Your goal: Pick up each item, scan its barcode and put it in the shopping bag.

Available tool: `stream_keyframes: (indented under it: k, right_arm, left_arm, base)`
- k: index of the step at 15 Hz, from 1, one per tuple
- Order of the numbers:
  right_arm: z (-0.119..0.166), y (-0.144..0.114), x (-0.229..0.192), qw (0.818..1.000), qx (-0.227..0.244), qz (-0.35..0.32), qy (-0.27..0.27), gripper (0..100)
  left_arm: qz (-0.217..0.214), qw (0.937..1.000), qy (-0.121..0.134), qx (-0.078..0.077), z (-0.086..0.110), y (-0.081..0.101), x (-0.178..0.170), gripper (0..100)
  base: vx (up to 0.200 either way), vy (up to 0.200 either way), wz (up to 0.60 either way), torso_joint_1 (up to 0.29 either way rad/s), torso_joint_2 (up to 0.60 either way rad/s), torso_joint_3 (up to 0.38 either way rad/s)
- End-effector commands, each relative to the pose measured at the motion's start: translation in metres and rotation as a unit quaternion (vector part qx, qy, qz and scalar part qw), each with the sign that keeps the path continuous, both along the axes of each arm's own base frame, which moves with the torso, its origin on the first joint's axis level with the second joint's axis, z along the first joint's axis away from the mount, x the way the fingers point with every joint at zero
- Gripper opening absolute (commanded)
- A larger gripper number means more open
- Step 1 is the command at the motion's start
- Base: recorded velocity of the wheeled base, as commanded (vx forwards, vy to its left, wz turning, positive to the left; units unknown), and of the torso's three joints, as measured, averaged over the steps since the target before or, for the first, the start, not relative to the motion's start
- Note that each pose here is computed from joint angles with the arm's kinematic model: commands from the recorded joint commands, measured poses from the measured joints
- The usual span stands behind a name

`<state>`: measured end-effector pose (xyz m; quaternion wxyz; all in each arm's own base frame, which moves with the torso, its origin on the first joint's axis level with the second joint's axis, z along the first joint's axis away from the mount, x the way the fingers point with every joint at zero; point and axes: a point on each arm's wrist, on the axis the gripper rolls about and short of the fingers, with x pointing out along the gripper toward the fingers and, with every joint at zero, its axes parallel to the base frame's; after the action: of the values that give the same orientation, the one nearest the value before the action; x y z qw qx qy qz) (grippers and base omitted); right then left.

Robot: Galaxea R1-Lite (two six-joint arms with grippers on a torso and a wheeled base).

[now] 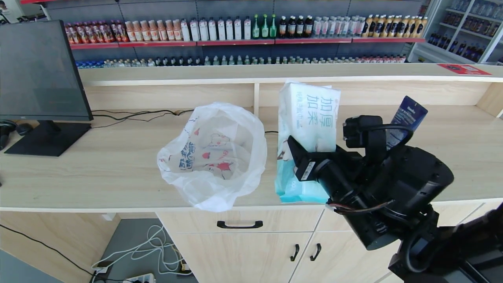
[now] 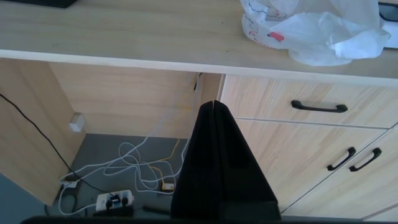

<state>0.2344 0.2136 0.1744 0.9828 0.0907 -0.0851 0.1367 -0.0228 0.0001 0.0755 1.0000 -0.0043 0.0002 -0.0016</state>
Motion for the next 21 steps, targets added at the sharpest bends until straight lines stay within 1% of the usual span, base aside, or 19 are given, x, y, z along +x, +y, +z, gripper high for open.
stream_keyframes:
  k: [1,2,4,11,12,15,17,21]
  right_arm:
    - [-0.009,-0.005,-0.009,1.000,-0.001,0.004,0.000,0]
    - [-0.015,-0.010,-0.015,1.000,-0.008,0.005,-0.002,0]
    - [-0.023,-0.018,-0.025,0.999,-0.038,0.008,0.001,0]
    - [-0.022,-0.015,-0.028,0.999,-0.045,0.014,-0.004,0]
    - [-0.021,-0.014,-0.028,0.999,-0.044,0.014,-0.005,0]
    - [-0.019,-0.011,-0.029,0.999,-0.027,0.021,-0.004,0]
    - [-0.023,-0.006,-0.027,0.999,-0.018,0.032,0.002,0]
    - [-0.017,0.009,-0.020,0.999,-0.004,0.041,-0.013,0]
  left_arm:
    - [0.000,1.0000,0.000,0.000,0.000,0.000,0.000,0]
    - [0.000,1.0000,0.000,0.000,0.000,0.000,0.000,0]
    - [0.000,1.0000,0.000,0.000,0.000,0.000,0.000,0]
    - [0.001,1.0000,0.000,0.000,0.000,0.000,0.000,0]
    - [0.000,1.0000,0.000,0.000,0.000,0.000,0.000,0]
    - [0.000,1.0000,0.000,0.000,0.000,0.000,0.000,0]
    - [0.000,1.0000,0.000,0.000,0.000,0.000,0.000,0]
    - [0.000,1.0000,0.000,0.000,0.000,0.000,0.000,0]
  base:
    - [-0.200,0.000,0.00,0.022,0.00,-0.007]
    - [0.000,0.000,0.00,0.000,0.00,0.000]
    - [0.000,0.000,0.00,0.000,0.00,0.000]
    - [0.000,0.200,0.00,0.007,0.01,0.003]
    - [0.000,0.200,0.00,-0.002,-0.01,0.012]
    - [0.000,0.000,0.00,0.000,0.00,0.000]
    - [0.000,0.000,0.00,0.000,0.00,0.000]
    - [0.000,0.000,0.60,0.002,0.00,0.004]
